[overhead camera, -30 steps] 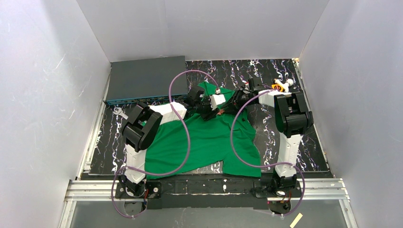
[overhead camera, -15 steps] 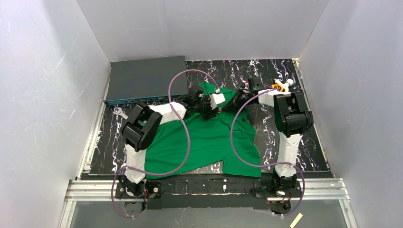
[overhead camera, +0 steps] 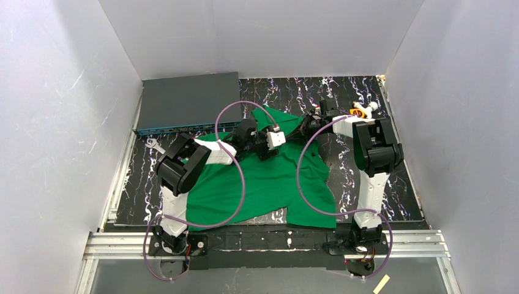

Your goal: Remove the brooch from the garment

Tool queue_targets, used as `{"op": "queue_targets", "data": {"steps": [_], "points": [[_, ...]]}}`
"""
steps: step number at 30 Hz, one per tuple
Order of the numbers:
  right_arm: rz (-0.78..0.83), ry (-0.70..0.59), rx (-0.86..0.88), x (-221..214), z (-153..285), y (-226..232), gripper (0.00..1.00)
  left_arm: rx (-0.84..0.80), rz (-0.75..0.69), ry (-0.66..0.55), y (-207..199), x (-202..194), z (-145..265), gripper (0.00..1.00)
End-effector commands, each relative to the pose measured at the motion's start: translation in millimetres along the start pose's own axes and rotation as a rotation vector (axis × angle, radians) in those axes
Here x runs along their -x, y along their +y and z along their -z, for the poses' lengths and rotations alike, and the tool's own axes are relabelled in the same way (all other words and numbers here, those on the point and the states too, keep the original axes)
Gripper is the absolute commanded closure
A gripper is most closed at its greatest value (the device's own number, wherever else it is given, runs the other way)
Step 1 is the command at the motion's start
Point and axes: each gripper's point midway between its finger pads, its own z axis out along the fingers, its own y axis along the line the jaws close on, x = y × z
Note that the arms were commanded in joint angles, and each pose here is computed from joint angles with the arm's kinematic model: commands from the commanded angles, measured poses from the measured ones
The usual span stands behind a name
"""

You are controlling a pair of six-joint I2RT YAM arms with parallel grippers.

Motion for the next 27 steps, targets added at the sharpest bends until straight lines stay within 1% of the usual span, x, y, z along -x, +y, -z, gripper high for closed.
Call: {"op": "queue_targets", "data": {"steps": [1, 4, 7, 13, 15, 16, 21, 27], "points": [[-0.018, 0.032, 0.049, -6, 5, 12, 0.99, 0.073, -0.101, -0.091, 23, 33, 9, 0.41], [-0.025, 0.036, 0.047, -8, 6, 12, 0.99, 0.075, -0.108, -0.104, 25, 38, 8, 0.43], [-0.032, 0.036, 0.046, -9, 7, 13, 0.99, 0.078, -0.117, -0.108, 27, 39, 5, 0.48], [-0.045, 0.038, 0.045, -10, 9, 12, 0.99, 0.084, -0.111, -0.115, 32, 43, 1, 0.66], [-0.055, 0.041, 0.044, -10, 10, 11, 0.99, 0.082, -0.11, -0.114, 32, 43, 0, 0.69], [-0.056, 0.043, 0.045, -10, 10, 11, 0.99, 0.08, -0.11, -0.114, 31, 42, 0, 0.7], [-0.072, 0.042, 0.045, -10, 11, 10, 0.99, 0.062, -0.123, -0.111, 25, 39, -3, 0.62], [-0.085, 0.046, 0.044, -11, 11, 10, 0.99, 0.065, -0.12, -0.09, 24, 31, -8, 0.6]]}}
